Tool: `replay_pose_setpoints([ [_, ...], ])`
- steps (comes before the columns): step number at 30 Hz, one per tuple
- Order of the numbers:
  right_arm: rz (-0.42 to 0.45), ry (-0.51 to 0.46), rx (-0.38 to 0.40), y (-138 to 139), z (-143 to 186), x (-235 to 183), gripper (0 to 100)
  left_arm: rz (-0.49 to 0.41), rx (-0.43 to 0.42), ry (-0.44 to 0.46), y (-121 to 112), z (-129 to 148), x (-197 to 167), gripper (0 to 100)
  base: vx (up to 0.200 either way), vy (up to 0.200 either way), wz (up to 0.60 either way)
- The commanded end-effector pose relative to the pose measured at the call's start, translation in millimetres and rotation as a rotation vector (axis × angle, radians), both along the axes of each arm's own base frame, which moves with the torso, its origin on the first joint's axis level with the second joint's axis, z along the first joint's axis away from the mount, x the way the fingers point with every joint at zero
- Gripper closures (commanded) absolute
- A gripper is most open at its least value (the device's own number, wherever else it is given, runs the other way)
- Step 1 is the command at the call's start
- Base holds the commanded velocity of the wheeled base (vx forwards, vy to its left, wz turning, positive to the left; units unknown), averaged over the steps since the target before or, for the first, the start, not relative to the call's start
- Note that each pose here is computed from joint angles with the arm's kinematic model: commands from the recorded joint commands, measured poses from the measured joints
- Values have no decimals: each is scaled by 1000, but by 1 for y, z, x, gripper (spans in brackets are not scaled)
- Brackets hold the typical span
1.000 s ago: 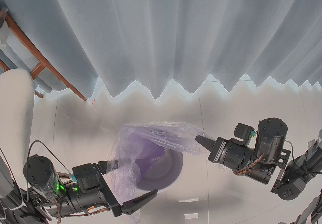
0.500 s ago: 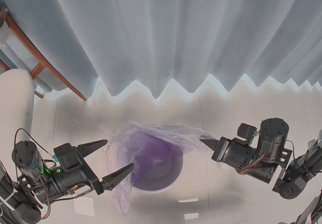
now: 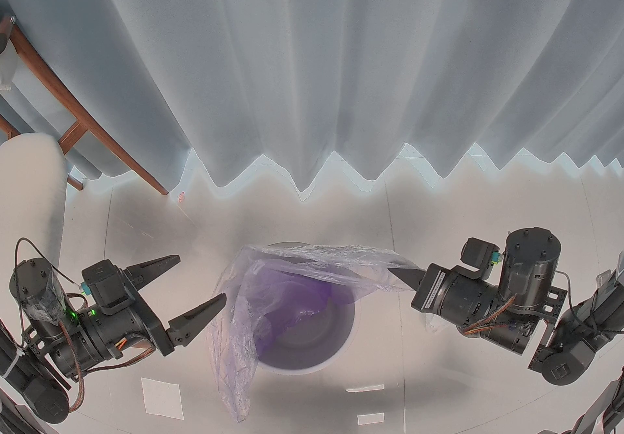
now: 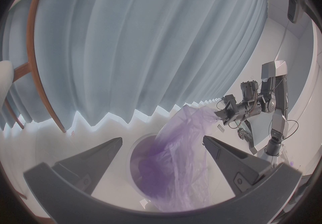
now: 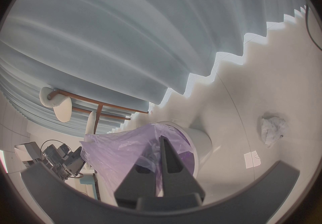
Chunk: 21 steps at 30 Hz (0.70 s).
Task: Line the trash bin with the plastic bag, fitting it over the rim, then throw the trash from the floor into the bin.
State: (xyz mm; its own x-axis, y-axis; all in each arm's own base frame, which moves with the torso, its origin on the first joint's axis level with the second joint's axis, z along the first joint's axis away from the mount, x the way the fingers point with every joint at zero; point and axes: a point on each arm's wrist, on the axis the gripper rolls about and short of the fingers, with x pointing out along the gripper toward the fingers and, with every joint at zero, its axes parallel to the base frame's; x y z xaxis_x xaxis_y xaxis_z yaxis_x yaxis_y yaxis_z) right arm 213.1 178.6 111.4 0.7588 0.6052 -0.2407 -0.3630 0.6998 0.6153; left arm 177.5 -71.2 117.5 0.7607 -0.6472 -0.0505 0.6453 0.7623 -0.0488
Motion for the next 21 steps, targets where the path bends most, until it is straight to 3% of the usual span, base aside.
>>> replay_pose_setpoints([
  [1, 0, -3, 1, 0, 1, 0, 100, -1, 13, 39, 13, -7, -3, 0, 0, 0, 0],
  [7, 0, -1, 0, 0, 0, 0, 100, -16, 30, 86, 12, -14, -1, 0, 0, 0, 0],
  [16, 4, -6, 4, 1, 1, 0, 100, 101, 119, 172, 9, -40, 15, 0, 0, 0, 0],
  [21, 6, -7, 5, 1, 2, -1, 100, 54, 143, 193, -8, -48, 14, 0, 0, 0, 0],
])
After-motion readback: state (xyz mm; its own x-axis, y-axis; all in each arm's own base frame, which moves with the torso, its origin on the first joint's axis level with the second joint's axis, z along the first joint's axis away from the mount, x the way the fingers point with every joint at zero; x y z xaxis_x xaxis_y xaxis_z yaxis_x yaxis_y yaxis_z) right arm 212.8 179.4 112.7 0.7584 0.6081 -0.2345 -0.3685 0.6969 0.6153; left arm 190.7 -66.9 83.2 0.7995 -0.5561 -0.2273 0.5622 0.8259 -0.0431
